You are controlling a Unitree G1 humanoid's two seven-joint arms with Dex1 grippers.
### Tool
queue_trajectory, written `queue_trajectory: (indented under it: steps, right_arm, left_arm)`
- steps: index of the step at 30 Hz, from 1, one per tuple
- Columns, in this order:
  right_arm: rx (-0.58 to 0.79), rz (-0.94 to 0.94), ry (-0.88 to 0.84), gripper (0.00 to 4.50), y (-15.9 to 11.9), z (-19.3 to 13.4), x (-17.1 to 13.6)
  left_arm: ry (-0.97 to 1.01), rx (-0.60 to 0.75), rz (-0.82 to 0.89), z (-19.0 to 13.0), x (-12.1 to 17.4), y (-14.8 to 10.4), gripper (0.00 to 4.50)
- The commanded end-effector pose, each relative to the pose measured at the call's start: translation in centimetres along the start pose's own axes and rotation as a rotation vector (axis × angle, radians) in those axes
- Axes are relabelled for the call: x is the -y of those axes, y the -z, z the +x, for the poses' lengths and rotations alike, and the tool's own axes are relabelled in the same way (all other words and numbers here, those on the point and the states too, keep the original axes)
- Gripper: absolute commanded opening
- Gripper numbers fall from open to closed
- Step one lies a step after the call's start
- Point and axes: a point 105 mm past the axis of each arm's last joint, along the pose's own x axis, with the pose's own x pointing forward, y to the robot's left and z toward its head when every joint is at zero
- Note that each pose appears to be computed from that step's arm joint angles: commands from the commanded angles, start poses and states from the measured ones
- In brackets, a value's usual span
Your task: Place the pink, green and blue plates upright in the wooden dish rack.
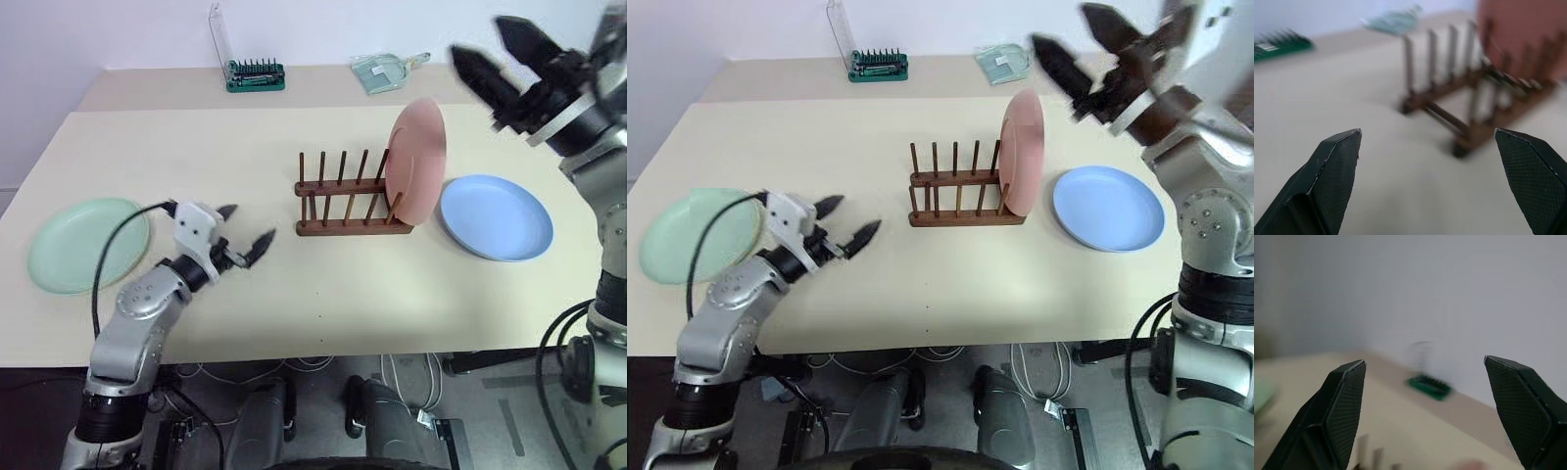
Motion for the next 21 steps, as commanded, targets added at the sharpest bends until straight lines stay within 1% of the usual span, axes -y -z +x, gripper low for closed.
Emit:
queue_trajectory:
  steps: [1,3,4,5,7,9,11,12,14,16,19,21]
  right_arm:
    - [-0.071,-0.089,-0.231,3.92,1.6,1.1,-4.3]
    - [-0.112,-0.107,-0.307,3.92,3.3,1.6,-6.0]
    - [-0.121,-0.111,-0.320,3.92,3.7,1.8,-6.3]
    - [-0.127,-0.115,-0.333,3.92,4.3,2.1,-6.7]
    - [-0.132,-0.115,-0.356,3.92,5.2,2.5,-7.4]
    - [-0.130,-0.107,-0.366,3.92,5.6,2.7,-7.7]
    - [-0.132,-0.100,-0.363,3.92,6.1,3.0,-7.6]
    - [-0.134,-0.097,-0.363,3.92,6.4,3.1,-7.6]
    - [-0.138,-0.095,-0.366,3.92,6.8,3.3,-7.6]
    - [-0.137,-0.092,-0.368,3.92,7.0,3.4,-7.6]
    - [-0.132,-0.090,-0.370,3.92,7.1,3.5,-7.7]
    - [-0.128,-0.087,-0.370,3.92,7.0,3.6,-7.8]
  left_arm:
    - [-0.230,0.026,0.016,-0.9,-4.4,-1.8,4.50]
    - [-0.428,0.003,0.005,-2.2,-7.8,-2.1,4.50]
    - [-0.492,-0.005,-0.001,-2.6,-8.7,-2.3,4.50]
    - [-0.606,-0.006,-0.027,-3.8,-10.4,-2.5,4.50]
    - [-0.845,-0.050,-0.021,-6.5,-13.6,-2.7,4.50]
    - [-1.020,-0.083,-0.014,-9.0,-15.5,-2.8,4.50]
    - [-1.230,-0.103,-0.042,-12.6,-17.3,-2.8,4.50]
    - [-1.320,-0.120,-0.062,-14.2,-17.9,-2.6,4.50]
    - [-1.419,-0.151,-0.085,-16.3,-18.3,-2.1,4.50]
    - [-1.439,-0.205,-0.127,-17.2,-18.2,-1.0,4.50]
    - [-1.469,-0.277,-0.249,-18.3,-17.7,1.4,4.50]
    - [-1.472,-0.300,-0.296,-18.6,-17.3,2.2,4.50]
